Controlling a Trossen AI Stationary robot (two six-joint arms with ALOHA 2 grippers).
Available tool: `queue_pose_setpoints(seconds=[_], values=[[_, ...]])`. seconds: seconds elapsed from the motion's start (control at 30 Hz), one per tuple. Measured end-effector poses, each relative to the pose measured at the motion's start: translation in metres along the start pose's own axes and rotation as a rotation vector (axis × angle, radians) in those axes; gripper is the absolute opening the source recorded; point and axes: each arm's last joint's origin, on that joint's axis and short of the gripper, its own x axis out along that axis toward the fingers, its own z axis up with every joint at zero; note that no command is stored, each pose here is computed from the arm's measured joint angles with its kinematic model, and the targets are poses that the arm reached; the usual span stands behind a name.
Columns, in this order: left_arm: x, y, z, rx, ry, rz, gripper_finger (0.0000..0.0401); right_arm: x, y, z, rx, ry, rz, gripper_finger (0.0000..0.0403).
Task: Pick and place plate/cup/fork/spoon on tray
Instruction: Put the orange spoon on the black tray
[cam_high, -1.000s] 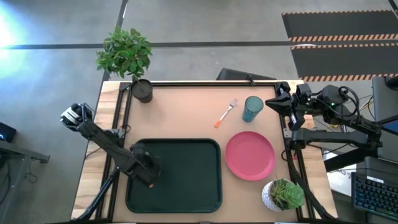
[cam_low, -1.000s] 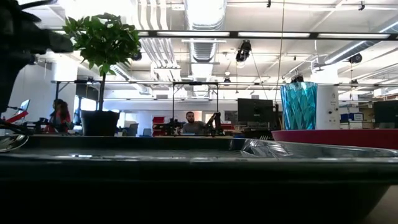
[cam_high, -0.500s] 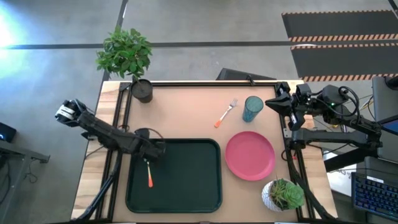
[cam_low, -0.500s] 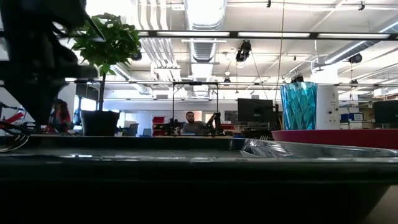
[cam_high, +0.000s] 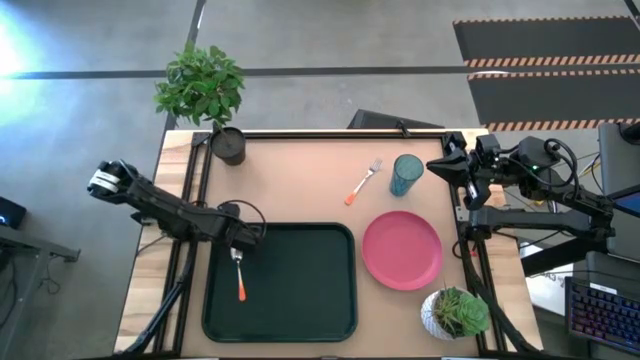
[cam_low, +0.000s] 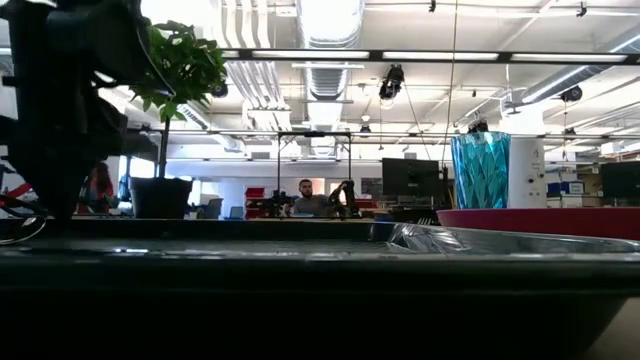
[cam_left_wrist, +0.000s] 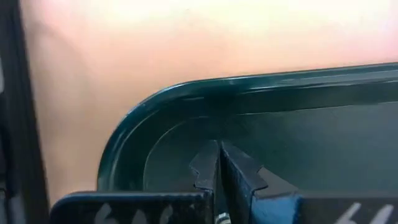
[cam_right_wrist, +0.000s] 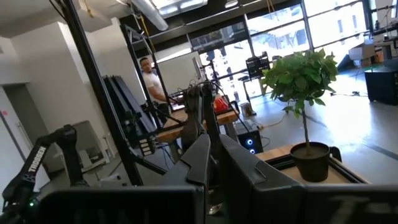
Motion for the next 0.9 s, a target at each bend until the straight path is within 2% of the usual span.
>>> queue_pose_setpoints(seconds=[0.17, 0.27, 0.4, 0.53, 0.9], values=[[0.014, -0.003, -0.005, -0.019, 0.037, -0.079, 0.0000, 0.000, 0.000, 0.000, -0.001, -0.001, 0.000, 0.0022], [0.018, -0.004, -0.006, -0.019, 0.040, -0.080, 0.0000, 0.000, 0.000, 0.000, -0.001, -0.001, -0.001, 0.0022], [0.015, -0.007, -0.008, 0.014, 0.077, -0.081, 0.0000, 0.000, 0.000, 0.000, -0.001, -0.001, -0.003, 0.0022], [0.007, -0.015, -0.012, 0.067, 0.181, -0.125, 0.0000, 0.000, 0.000, 0.000, -0.001, -0.002, -0.006, 0.0022], [0.000, -0.014, -0.020, 0.132, 0.258, -0.106, 0.0000, 0.001, -0.001, -0.001, 0.003, 0.012, -0.016, 0.0022]])
